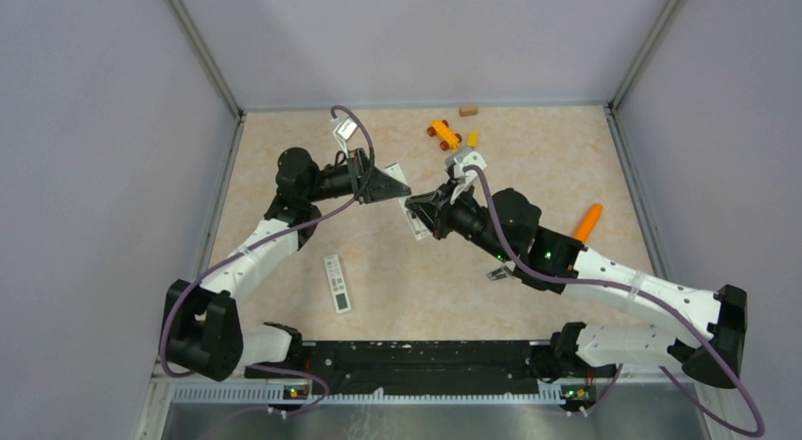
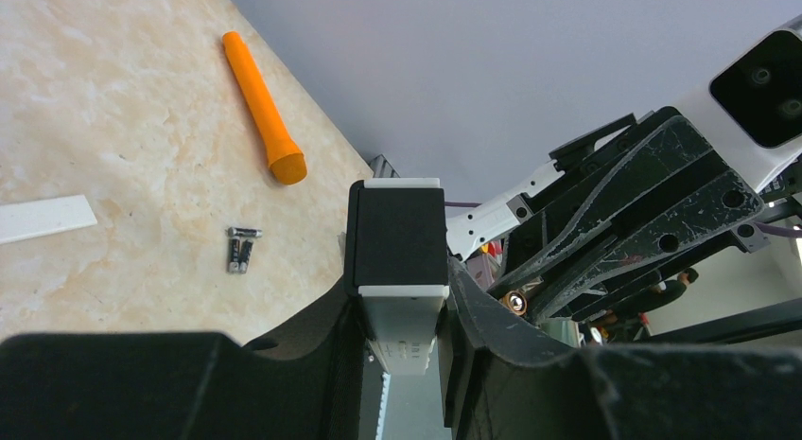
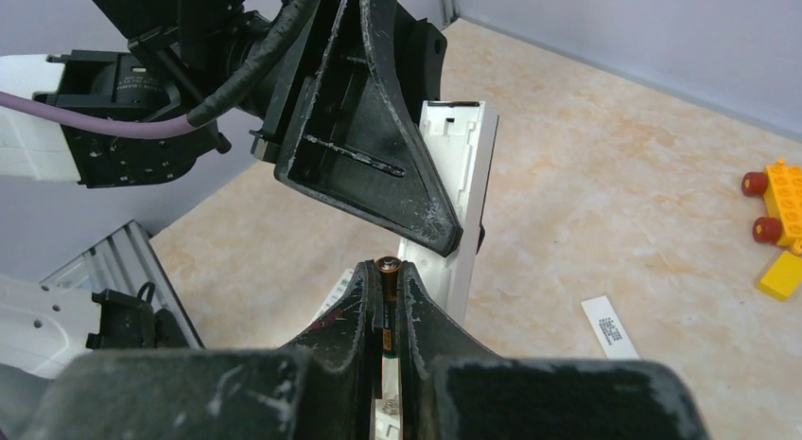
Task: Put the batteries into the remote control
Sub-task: Load the battery into the remote control.
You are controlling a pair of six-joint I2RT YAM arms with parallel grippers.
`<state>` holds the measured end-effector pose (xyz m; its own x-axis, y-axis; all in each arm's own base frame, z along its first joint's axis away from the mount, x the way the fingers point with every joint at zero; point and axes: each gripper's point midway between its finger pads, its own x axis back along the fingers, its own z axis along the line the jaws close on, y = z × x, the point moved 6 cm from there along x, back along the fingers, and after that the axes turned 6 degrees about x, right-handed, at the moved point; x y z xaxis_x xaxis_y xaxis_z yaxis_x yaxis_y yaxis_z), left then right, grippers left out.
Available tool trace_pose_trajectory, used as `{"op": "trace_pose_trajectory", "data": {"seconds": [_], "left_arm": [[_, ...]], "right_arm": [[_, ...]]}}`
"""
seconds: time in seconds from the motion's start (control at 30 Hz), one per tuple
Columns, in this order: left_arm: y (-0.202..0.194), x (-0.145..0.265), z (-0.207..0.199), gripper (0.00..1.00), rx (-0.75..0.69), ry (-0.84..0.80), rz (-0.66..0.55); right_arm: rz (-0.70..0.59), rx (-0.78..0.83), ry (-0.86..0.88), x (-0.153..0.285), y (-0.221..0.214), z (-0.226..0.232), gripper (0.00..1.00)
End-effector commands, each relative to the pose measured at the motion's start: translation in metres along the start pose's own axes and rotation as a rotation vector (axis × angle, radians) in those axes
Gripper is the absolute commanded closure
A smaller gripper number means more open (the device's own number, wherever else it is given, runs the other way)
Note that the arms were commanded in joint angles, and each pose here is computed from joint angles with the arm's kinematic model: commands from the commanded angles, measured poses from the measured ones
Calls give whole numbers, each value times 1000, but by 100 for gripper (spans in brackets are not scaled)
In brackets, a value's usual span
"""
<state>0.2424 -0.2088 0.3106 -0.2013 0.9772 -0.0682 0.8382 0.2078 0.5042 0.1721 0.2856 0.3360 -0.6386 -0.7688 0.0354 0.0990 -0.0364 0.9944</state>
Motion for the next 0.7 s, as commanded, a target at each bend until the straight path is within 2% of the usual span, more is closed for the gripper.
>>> {"op": "trace_pose_trajectory", "data": {"seconds": [0.0, 0.67], "left_arm": [[9, 0, -18, 100, -41, -35, -6], [14, 1, -24, 100, -5, -36, -19]], "right_arm": [[-70, 45, -14, 1, 24, 2, 100], [8, 33, 48, 2, 0, 10, 100]]}}
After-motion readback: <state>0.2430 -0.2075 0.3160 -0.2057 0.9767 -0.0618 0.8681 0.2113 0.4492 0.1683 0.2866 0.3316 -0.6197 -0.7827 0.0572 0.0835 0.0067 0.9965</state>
